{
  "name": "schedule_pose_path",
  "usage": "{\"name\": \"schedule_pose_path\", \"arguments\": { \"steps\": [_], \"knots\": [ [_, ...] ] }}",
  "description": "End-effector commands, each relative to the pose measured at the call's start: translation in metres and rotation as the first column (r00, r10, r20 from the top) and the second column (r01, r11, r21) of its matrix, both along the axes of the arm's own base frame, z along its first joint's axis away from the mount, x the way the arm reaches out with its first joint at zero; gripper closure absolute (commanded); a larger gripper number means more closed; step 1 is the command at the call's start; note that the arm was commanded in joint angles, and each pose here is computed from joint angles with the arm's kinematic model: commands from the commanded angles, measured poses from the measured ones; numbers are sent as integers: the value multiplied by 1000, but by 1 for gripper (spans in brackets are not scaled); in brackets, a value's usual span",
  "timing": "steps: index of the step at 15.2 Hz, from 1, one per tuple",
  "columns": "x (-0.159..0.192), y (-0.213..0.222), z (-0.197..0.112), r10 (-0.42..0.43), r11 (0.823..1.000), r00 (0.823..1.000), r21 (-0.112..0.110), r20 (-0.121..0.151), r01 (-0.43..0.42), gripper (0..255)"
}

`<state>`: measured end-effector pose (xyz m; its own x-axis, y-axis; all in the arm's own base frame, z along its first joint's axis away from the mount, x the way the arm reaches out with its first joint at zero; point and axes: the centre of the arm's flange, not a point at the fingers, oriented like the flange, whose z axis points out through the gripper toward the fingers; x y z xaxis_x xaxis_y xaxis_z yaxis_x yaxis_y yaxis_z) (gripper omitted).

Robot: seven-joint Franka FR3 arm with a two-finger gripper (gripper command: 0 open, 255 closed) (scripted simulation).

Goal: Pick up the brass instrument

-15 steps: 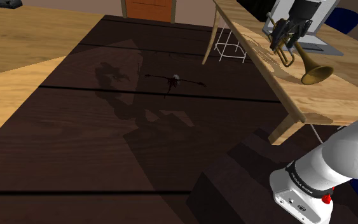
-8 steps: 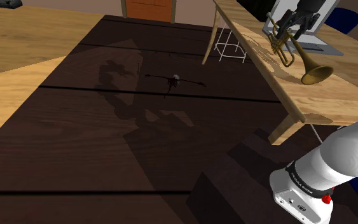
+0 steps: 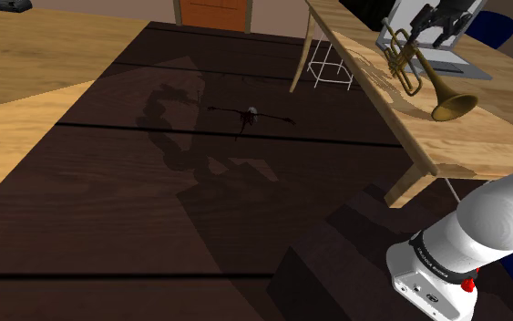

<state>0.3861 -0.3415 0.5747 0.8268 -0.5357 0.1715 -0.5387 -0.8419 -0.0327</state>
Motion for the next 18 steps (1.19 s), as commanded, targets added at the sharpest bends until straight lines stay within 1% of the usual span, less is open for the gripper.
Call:
{"name": "schedule_pose_path", "arguments": {
  "steps": [1, 6, 8, 9, 18],
  "knots": [
    [0, -5, -7, -8, 1000, 1000, -2, 5, 8, 0],
    [0, -5, -36, -8, 1000, 1000, -2, 5, 8, 0],
    [0, -5, -36, -8, 1000, 1000, -2, 5, 8, 0],
    [-1, -5, -36, -8, 1000, 1000, -2, 5, 8, 255],
    [0, -5, -36, -8, 1000, 1000, -2, 5, 8, 255]
  ]
}}
